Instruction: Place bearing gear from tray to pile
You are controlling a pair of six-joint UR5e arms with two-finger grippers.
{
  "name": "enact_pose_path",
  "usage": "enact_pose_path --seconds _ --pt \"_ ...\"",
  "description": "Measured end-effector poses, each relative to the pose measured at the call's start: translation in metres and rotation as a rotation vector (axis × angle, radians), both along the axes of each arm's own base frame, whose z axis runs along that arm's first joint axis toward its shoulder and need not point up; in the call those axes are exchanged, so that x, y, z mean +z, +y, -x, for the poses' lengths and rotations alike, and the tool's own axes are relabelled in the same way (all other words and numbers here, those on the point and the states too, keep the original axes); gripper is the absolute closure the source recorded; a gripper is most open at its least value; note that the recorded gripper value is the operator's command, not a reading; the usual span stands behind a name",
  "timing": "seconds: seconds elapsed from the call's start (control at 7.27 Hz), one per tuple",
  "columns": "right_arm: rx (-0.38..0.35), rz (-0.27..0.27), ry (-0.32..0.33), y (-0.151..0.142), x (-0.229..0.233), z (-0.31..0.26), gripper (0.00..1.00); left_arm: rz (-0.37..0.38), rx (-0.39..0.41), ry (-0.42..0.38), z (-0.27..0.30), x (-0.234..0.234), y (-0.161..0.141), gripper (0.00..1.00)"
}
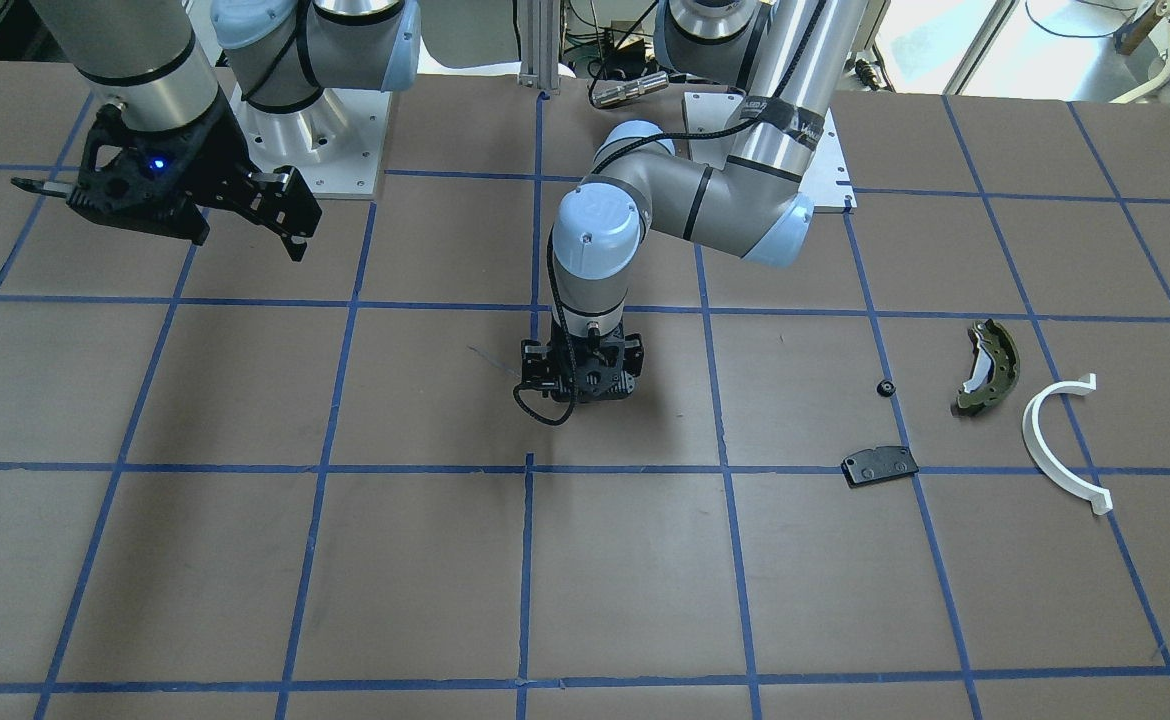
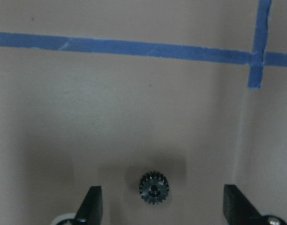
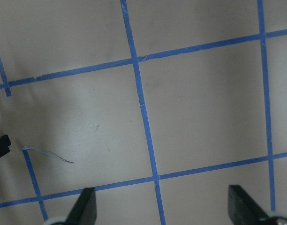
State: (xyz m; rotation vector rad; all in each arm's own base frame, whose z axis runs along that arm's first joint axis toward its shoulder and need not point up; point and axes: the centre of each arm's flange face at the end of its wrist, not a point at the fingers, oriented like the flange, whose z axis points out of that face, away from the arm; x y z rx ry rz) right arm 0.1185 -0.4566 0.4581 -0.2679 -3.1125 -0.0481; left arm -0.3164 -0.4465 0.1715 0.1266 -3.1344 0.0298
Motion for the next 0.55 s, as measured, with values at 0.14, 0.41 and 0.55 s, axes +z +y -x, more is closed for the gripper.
enact_pose_path --seconds 0.14,0.41,0.55 --pt "0.000 -0.004 0.006 -0.0052 0.0107 0.0003 0.00 -0.007 -0.001 -0.004 0.0007 -0.0049 -0.0005 0.66" --pt "0.006 -0.004 0.010 -0.0086 0.0174 0.0005 0.00 -0.002 -0.004 -0.007 0.0016 -0.0085 -0.0032 1.00" --pt "0.011 -0.005 0.010 -0.0080 0.0180 0.0005 0.00 0.003 -0.005 -0.007 0.0017 -0.0073 -0.0041 1.00"
